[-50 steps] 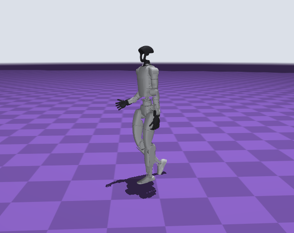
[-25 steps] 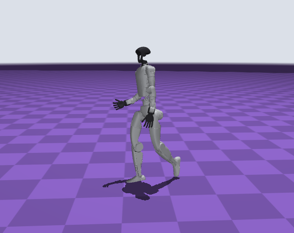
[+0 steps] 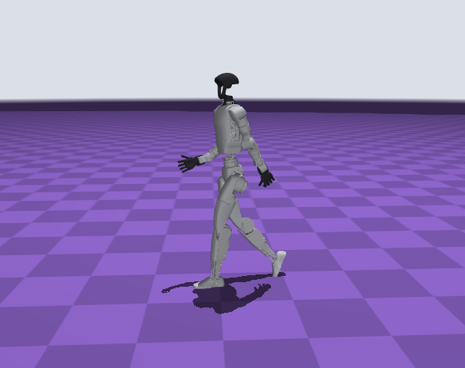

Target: Walk run

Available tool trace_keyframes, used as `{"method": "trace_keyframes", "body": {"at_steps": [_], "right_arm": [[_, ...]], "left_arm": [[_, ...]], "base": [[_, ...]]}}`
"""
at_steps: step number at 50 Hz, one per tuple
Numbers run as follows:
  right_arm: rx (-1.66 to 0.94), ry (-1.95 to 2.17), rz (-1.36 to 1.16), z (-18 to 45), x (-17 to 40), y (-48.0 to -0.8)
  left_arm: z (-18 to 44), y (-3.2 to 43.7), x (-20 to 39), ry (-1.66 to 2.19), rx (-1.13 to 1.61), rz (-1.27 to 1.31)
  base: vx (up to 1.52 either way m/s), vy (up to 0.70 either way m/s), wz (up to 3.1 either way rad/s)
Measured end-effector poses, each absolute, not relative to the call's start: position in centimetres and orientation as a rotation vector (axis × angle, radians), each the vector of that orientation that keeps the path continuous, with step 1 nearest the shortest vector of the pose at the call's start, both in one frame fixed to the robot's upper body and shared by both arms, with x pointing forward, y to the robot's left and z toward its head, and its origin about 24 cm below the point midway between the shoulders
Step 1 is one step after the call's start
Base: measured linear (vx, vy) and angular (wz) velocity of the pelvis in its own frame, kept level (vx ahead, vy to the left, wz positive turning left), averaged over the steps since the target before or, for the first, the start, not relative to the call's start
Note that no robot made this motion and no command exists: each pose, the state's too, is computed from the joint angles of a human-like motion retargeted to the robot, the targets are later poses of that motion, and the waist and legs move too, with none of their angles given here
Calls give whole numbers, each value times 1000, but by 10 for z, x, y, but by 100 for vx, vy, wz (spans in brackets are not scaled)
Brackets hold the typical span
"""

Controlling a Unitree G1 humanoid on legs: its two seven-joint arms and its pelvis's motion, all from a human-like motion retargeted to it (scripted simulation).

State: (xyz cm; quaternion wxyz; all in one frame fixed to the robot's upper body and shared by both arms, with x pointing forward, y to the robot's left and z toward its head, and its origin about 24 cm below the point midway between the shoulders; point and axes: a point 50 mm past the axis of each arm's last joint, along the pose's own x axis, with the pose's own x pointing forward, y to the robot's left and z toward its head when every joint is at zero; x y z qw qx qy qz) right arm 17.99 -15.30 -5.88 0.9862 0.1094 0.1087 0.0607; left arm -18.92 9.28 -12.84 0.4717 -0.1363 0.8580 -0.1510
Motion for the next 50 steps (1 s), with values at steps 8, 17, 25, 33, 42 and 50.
{"method": "trace_keyframes", "body": {"at_steps": [8,17,25,33,42,50], "right_arm": [[223,236,164,-62,175,-150],[159,153,170,-46,180,-172],[179,175,127,-50,179,-167],[182,185,158,-49,189,-163],[148,19,254,-20,218,-158],[162,-45,210,-13,217,-174]], "left_arm": [[-178,201,15,1522,83,-159],[-77,278,237,699,286,-82],[-57,292,250,573,254,10],[-164,218,87,1254,33,-216],[-153,124,-144,1959,-18,-503],[-89,61,-238,2285,-502,-572]], "base": [[101,-26,38],[88,-38,155],[105,-73,14],[94,-73,-10],[93,-58,-99],[103,-34,-73]]}}
